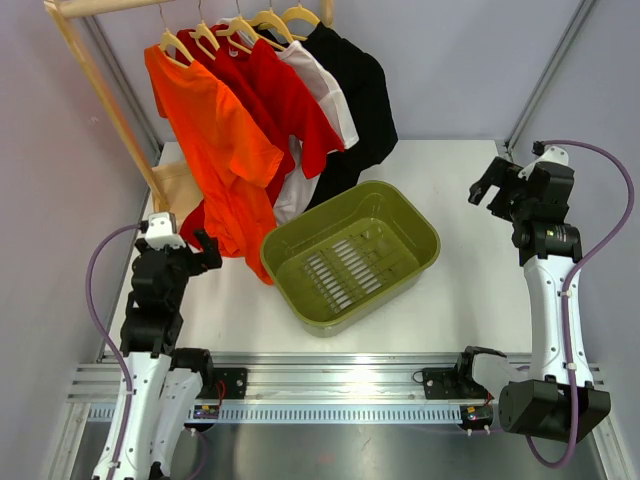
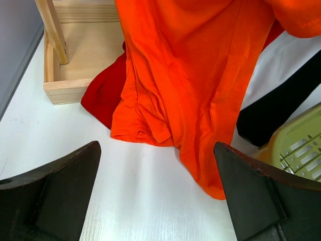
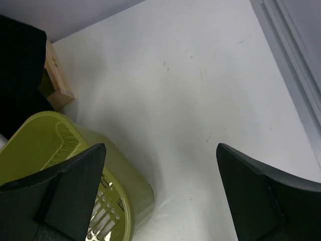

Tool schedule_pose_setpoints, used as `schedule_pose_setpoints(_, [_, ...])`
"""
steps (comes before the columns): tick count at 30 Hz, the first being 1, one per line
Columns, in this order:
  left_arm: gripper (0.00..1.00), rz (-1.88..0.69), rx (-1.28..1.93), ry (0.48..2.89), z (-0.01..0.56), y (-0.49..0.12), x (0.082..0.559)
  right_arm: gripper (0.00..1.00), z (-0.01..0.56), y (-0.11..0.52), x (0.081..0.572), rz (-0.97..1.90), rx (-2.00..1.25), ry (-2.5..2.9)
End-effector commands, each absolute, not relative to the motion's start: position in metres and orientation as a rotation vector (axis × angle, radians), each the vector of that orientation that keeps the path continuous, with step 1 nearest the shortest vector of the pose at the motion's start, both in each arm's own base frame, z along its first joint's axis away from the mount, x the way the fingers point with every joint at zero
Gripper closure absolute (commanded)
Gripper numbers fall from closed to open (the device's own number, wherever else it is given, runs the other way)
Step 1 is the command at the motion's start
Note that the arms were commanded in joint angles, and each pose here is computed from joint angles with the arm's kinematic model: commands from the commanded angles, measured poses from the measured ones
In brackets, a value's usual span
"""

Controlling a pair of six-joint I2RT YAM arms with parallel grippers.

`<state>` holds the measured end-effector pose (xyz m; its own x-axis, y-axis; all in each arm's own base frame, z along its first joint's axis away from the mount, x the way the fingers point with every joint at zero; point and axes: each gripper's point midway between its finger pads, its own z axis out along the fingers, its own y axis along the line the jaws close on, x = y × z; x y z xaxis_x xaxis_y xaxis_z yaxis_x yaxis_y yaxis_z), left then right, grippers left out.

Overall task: Remove the t-shirt from the hanger
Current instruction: Grab a hanger with a tshirt on it with the left arm

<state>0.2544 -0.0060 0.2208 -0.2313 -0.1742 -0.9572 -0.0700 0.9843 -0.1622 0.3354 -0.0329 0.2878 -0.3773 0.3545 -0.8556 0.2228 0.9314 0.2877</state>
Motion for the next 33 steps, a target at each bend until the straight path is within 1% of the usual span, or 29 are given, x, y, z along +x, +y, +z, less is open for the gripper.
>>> schedule_pose_setpoints(1, [0.01,-0.176,-0.179,1.7,0.27,-0.015,0.256,0.0,0.315,-0.019,0.338,0.189,0.247,1.913])
schedule_pose_setpoints(3, [0.01,-0.236,-0.211,1.7,0.28,-0.021,0.253,0.01,0.318,-0.008,0.333,0.214,0.131,1.907])
schedule_pose_setpoints(5, [0.01,-0.315,-0.234,1.701,0.297,-0.03,0.25,0.01,0.319,0.016,0.327,0.318,-0.026,1.915])
schedule_pose_setpoints(6, [0.01,-0.349,-0.236,1.722,0.299,-0.035,0.248,0.01,0.318,0.024,0.325,0.327,-0.164,1.911])
schedule_pose_setpoints(7, [0.01,-0.375,-0.244,1.701,0.317,-0.037,0.248,0.01,0.314,0.049,0.312,0.461,-0.31,1.916])
schedule_pose_setpoints(8, [0.01,-0.419,-0.272,1.701,0.323,-0.042,0.249,0.01,0.314,0.057,0.308,0.492,-0.388,1.907])
schedule_pose_setpoints(10, [0.01,-0.463,-0.304,1.691,0.339,-0.045,0.25,0.01,0.304,0.063,0.305,0.531,-0.431,1.943])
schedule_pose_setpoints(13, [0.01,-0.569,-0.352,1.674,0.366,-0.056,0.265,0.01,0.294,0.073,0.294,0.576,-0.551,1.952])
schedule_pose_setpoints(14, [0.01,-0.613,-0.365,1.674,0.381,-0.061,0.275,0.0,0.29,0.074,0.292,0.589,-0.57,1.955])
schedule_pose_setpoints(16, [0.01,-0.631,-0.383,1.688,0.392,-0.065,0.287,0.0,0.284,0.077,0.291,0.616,-0.579,1.964])
schedule_pose_setpoints(19, [0.01,-0.59,-0.412,1.663,0.425,-0.065,0.308,0.01,0.274,0.079,0.291,0.643,-0.562,1.978])
schedule_pose_setpoints(20, [0.01,-0.541,-0.446,1.65,0.432,-0.059,0.315,0.0,0.268,0.079,0.291,0.657,-0.552,1.989])
schedule_pose_setpoints(21, [0.01,-0.538,-0.436,1.632,0.455,-0.063,0.323,0.01,0.266,0.08,0.29,0.667,-0.551,1.99])
schedule_pose_setpoints(24, [0.01,-0.474,-0.473,1.632,0.473,-0.056,0.345,0.01,0.265,0.083,0.289,0.689,-0.547,1.984])
schedule_pose_setpoints(25, [0.01,-0.453,-0.49,1.615,0.489,-0.053,0.363,0.0,0.265,0.083,0.29,0.694,-0.546,1.98])
schedule_pose_setpoints(27, [0.01,-0.394,-0.545,1.647,0.487,-0.046,0.382,0.01,0.264,0.084,0.289,0.703,-0.541,1.981])
schedule_pose_setpoints(28, [0.01,-0.396,-0.543,1.615,0.506,-0.047,0.397,0.0,0.265,0.086,0.288,0.715,-0.546,1.973])
schedule_pose_setpoints(30, [0.01,-0.351,-0.573,1.622,0.509,-0.04,0.413,0.01,0.265,0.089,0.286,0.738,-0.546,1.959])
schedule_pose_setpoints(31, [0.01,-0.327,-0.589,1.644,0.499,-0.04,0.434,0.01,0.264,0.09,0.285,0.747,-0.545,1.957])
schedule_pose_setpoints(33, [0.01,-0.315,-0.633,1.578,0.513,-0.026,0.441,0.01,0.262,0.092,0.284,0.762,-0.541,1.956])
